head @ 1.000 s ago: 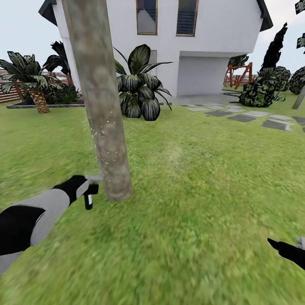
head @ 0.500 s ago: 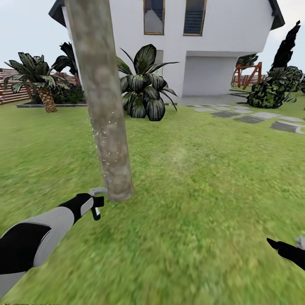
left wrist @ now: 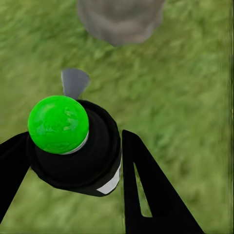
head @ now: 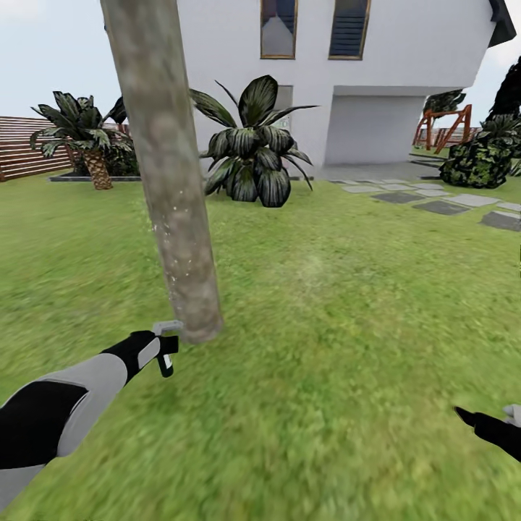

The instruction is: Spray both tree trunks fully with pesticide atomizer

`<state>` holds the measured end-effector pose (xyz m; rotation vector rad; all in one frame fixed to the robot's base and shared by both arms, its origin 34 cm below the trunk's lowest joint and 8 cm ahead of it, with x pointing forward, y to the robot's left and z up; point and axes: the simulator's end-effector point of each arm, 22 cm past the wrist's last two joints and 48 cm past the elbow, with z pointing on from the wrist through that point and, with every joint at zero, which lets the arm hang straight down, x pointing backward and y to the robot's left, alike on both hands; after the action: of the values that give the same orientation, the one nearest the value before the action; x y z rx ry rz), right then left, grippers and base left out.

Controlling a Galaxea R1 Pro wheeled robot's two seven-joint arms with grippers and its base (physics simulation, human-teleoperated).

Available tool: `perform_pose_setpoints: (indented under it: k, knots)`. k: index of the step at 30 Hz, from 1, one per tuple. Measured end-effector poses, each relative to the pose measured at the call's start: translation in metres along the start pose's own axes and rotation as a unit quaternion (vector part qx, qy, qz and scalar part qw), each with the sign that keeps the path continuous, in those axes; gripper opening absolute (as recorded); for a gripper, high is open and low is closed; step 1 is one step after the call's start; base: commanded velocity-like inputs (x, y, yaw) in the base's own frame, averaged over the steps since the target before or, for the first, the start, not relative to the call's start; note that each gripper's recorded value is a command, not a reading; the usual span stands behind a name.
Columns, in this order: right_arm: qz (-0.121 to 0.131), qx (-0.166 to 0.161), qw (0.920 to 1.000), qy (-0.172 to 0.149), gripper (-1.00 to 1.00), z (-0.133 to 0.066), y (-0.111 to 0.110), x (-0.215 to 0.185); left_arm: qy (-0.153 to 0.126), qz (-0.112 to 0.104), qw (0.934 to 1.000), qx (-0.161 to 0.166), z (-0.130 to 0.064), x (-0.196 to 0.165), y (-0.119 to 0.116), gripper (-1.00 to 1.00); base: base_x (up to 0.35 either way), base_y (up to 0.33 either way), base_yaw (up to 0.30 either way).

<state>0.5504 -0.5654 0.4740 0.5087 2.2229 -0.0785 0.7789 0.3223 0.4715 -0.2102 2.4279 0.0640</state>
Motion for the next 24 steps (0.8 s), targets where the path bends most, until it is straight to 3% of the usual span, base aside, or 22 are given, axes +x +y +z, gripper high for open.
perform_pose_setpoints:
  k: [3,6,11,19,24]
  knots:
    - [0.000,0.000,1.0000,0.000,1.00,0.000,0.000,0.000,-0.001,0.002,1.0000,-0.006,0.000,-0.001,0.003,-1.00,0.000,-0.325,0.165]
    - [0.000,0.000,1.0000,0.001,1.00,0.001,0.000,0.001,-0.001,0.002,0.9993,-0.037,0.000,-0.001,0.016,-1.00,0.000,-0.325,0.247]
    - [0.000,0.000,1.0000,0.002,1.00,0.001,0.000,0.002,-0.011,0.000,0.9991,-0.040,0.000,-0.004,0.010,-1.00,0.022,-0.324,0.155]
    - [0.000,0.000,1.0000,0.002,1.00,0.001,0.000,0.002,-0.025,-0.002,0.9989,-0.040,0.001,-0.009,0.010,-1.00,0.220,-0.258,0.021]
    - [0.000,0.001,1.0000,0.002,1.00,0.001,0.000,0.002,-0.024,-0.003,0.9989,-0.040,0.001,-0.009,0.010,-1.00,0.293,-0.156,0.231]
